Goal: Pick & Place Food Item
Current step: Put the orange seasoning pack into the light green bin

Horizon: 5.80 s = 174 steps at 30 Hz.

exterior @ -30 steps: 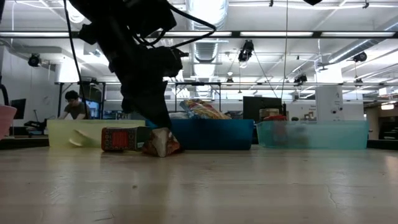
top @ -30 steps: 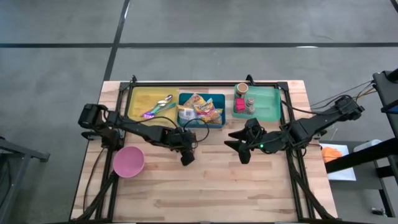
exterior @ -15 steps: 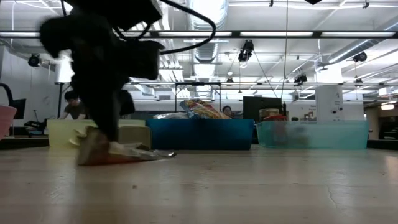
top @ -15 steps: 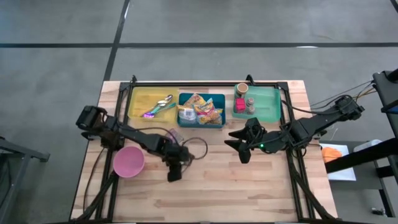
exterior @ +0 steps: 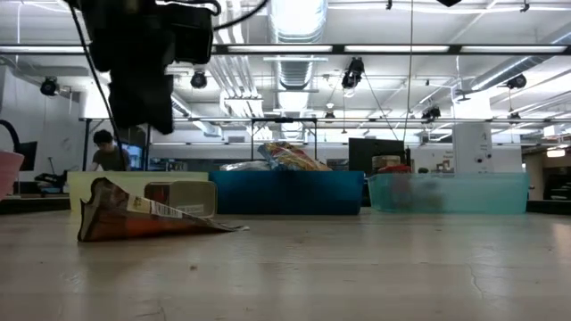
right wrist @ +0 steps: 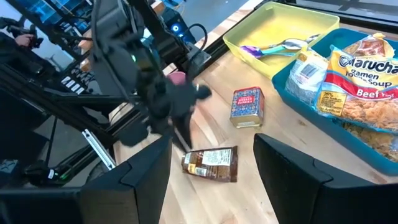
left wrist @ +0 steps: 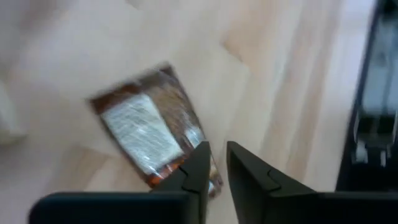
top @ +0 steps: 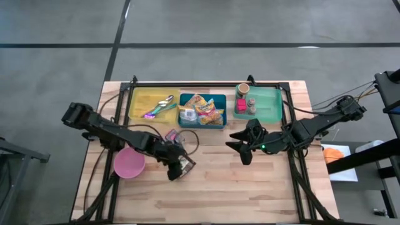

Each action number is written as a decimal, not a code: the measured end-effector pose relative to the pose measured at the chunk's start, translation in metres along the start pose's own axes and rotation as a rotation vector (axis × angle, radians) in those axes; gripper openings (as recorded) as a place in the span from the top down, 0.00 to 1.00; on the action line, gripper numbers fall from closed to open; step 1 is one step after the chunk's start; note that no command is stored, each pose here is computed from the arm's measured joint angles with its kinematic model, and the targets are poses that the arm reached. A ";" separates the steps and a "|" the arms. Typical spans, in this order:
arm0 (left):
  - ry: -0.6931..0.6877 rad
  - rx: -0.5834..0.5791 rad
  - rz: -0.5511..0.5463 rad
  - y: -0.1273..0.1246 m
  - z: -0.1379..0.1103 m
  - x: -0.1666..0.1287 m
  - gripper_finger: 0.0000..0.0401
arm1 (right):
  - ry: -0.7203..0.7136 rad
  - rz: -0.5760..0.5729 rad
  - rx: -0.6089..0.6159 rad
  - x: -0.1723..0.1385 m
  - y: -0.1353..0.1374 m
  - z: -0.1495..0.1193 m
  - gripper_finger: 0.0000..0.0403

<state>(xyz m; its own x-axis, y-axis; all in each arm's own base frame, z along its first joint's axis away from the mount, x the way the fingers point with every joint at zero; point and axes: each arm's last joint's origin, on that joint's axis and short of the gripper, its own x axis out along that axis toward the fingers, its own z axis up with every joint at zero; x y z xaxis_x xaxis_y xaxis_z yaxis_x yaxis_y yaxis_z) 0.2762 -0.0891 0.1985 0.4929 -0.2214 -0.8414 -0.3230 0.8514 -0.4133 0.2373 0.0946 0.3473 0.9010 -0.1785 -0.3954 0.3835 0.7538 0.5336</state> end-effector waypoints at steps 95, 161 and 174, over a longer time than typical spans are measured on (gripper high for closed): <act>0.016 -0.224 -0.492 -0.006 0.000 0.013 0.90 | 0.133 0.334 -0.600 0.001 0.015 -0.008 0.44; -0.100 0.162 -0.948 -0.037 0.068 -0.045 0.91 | 0.301 0.556 -0.871 0.096 0.080 0.019 0.94; -0.117 0.144 -0.940 -0.038 0.071 -0.046 0.79 | 0.315 0.557 -0.794 0.092 0.083 0.023 0.98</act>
<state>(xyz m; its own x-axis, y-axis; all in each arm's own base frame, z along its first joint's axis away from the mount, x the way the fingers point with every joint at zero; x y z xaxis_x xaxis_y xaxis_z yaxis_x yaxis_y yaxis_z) 0.3229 -0.0771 0.2778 0.5800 -0.8017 -0.1445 0.3445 0.4021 -0.8483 0.3564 0.1259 0.3724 0.7720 0.4138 -0.4826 -0.4222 0.9012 0.0973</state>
